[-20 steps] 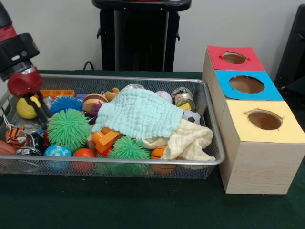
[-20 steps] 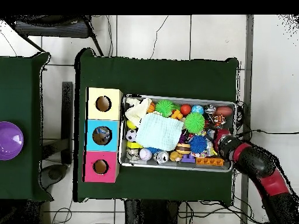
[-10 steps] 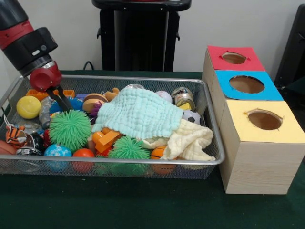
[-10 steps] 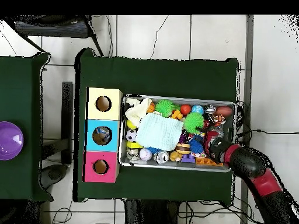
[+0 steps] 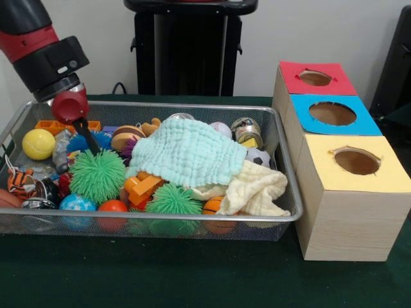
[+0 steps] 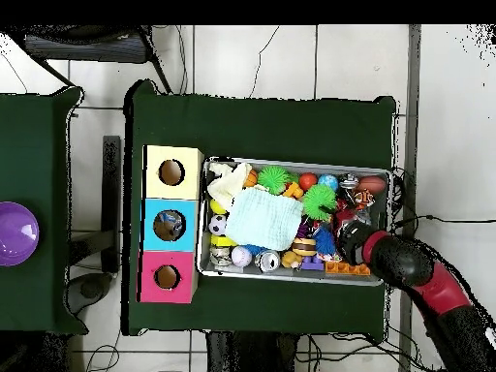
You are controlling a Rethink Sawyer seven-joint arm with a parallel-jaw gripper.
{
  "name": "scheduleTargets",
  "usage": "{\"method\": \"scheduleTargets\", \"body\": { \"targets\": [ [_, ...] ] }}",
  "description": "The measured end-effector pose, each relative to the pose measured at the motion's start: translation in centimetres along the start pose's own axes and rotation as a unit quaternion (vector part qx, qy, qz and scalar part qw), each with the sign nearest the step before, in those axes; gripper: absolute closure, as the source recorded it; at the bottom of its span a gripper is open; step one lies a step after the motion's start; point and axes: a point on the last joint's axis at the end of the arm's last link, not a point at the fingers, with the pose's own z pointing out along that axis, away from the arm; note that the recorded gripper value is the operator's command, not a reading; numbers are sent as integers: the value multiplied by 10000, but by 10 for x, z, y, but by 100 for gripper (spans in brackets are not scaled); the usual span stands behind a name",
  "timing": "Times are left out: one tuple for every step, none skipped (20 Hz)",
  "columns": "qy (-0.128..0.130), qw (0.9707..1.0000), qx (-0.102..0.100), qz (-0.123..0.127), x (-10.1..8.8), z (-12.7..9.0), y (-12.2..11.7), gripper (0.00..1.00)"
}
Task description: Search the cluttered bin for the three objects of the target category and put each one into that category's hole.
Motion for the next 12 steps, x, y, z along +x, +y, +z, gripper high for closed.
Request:
{"method": "scheduleTargets", "body": {
  "targets": [
    [-98, 9999, 65, -110, 0, -5, 7, 0],
    [-189, 9996, 109, -199, -1, -10, 13, 0],
    [-251, 9993, 135, -257, -2, -14, 18, 0],
    [-316, 9989, 154, -314, -3, -18, 23, 0],
    [-425, 9981, 187, -405, -5, -25, 31, 0],
    [-516, 9974, 205, -469, -7, -32, 38, 0],
    [-573, 9968, 216, -506, -8, -37, 42, 0],
    [-600, 9966, 222, -524, -9, -39, 44, 0],
    [-703, 9956, 237, -579, -11, -48, 52, 0],
    [-740, 9952, 239, -597, -12, -51, 55, 0],
    [-824, 9943, 240, -632, -14, -58, 61, 0],
    [-856, 9940, 239, -642, -15, -60, 63, 0]
  ]
}}
